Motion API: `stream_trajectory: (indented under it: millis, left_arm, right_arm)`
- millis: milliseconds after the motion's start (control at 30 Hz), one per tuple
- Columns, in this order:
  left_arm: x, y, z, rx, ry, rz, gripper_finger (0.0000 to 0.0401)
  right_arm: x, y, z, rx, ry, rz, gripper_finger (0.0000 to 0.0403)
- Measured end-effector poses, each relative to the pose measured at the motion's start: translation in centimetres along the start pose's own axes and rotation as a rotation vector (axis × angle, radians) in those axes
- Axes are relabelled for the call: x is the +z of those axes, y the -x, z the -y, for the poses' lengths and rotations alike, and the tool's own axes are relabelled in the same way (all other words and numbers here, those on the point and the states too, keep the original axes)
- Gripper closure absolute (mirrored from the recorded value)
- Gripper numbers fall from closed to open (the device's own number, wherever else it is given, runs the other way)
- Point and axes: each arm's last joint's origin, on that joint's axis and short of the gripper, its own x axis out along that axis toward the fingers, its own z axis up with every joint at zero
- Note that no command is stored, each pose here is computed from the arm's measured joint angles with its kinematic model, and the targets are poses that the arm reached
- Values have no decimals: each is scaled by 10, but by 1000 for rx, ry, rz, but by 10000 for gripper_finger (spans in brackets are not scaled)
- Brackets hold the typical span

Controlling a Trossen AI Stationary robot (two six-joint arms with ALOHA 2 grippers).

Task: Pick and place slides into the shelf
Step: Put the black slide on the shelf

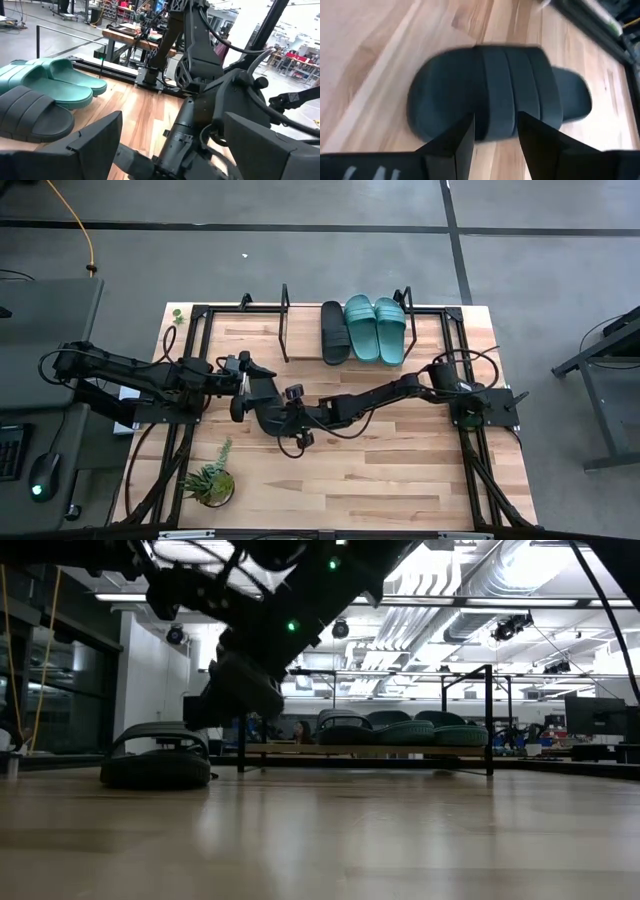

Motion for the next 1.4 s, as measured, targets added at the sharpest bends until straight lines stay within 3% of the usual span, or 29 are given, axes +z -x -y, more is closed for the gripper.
stream_trajectory:
  millis: [833, 1400]
  left_arm:
    - [0, 0, -1, 19, -1, 4, 73]
    - [-1, 0, -1, 27, -2, 0, 73]
  right_arm:
    - [5, 3, -5, -51, 67, 12, 259]
    - [-7, -21, -14, -103, 91, -4, 235]
